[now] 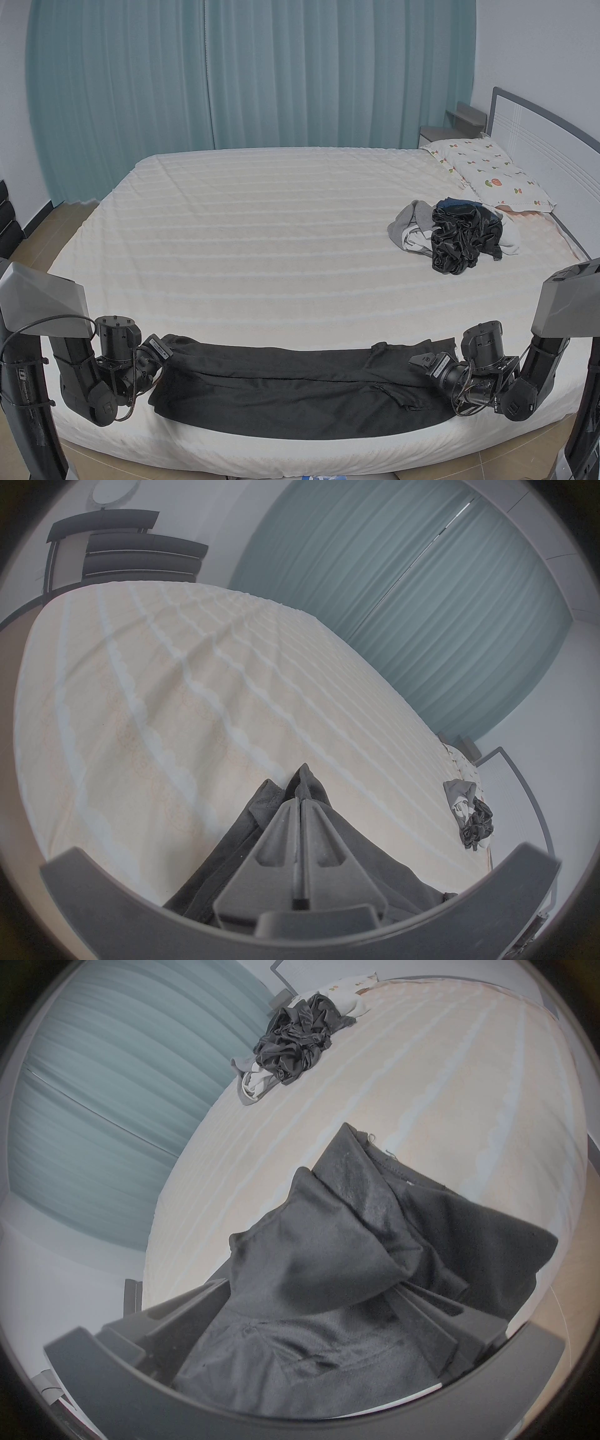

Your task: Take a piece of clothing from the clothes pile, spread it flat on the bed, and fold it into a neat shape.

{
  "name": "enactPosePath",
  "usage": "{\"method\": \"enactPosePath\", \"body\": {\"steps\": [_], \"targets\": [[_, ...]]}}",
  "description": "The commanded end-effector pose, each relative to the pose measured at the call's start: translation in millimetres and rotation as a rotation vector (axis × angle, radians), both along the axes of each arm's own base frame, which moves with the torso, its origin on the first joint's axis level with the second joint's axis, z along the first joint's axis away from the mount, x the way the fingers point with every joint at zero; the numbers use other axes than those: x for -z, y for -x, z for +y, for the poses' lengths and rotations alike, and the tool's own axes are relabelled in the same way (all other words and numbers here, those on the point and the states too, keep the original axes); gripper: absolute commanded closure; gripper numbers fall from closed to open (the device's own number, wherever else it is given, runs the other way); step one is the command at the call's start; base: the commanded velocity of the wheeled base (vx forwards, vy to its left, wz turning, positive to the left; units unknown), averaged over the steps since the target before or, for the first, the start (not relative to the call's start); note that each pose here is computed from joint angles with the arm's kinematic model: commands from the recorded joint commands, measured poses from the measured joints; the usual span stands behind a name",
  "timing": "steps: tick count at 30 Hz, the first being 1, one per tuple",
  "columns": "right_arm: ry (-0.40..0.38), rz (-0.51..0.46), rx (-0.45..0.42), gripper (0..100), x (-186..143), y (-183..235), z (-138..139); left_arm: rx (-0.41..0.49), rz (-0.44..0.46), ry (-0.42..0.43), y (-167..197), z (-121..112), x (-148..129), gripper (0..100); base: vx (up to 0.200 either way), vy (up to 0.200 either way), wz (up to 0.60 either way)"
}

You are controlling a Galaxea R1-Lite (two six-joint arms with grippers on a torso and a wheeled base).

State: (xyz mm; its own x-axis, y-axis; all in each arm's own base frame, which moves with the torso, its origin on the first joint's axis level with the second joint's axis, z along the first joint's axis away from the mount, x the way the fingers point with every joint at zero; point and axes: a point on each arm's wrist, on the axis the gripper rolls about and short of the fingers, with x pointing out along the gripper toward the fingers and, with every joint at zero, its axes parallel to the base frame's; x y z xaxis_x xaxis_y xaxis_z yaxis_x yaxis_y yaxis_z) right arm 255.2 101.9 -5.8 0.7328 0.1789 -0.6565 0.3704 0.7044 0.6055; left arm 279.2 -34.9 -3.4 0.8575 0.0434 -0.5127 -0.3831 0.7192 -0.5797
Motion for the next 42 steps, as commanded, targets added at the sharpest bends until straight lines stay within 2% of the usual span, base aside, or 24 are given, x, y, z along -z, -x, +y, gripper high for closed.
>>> {"method": "enactPosePath", "body": {"steps": [1, 10, 18, 23, 30, 36, 42], "targets": [[0.013, 0.001, 0.012, 100, 4, -3, 1, 0.001, -0.003, 0.000, 0, 0, -1, 100, 0.000, 0.000, 0.00], [0.019, -0.012, 0.037, 100, 0, -9, -4, 0.005, -0.013, -0.006, -2, 1, -3, 100, 0.000, 0.000, 0.00], [-0.031, -0.153, 0.107, 100, -33, -44, -14, 0.019, -0.057, -0.016, -13, 0, -14, 100, 0.000, 0.000, 0.00], [-0.055, -0.206, 0.111, 100, -42, -58, -15, -0.008, -0.052, -0.019, -30, 7, -15, 100, 0.000, 0.000, 0.00], [-0.085, -0.288, 0.106, 100, -56, -76, -10, -0.052, -0.107, -0.011, -46, 19, -24, 100, 0.000, 0.000, 0.00], [-0.076, -0.311, 0.098, 100, -56, -82, -9, -0.090, -0.147, 0.044, -49, 22, -33, 100, 0.000, 0.000, 0.00], [-0.035, -0.301, 0.075, 100, -48, -72, -12, -0.101, -0.141, 0.050, -46, 26, -32, 100, 0.000, 0.000, 0.00]]}}
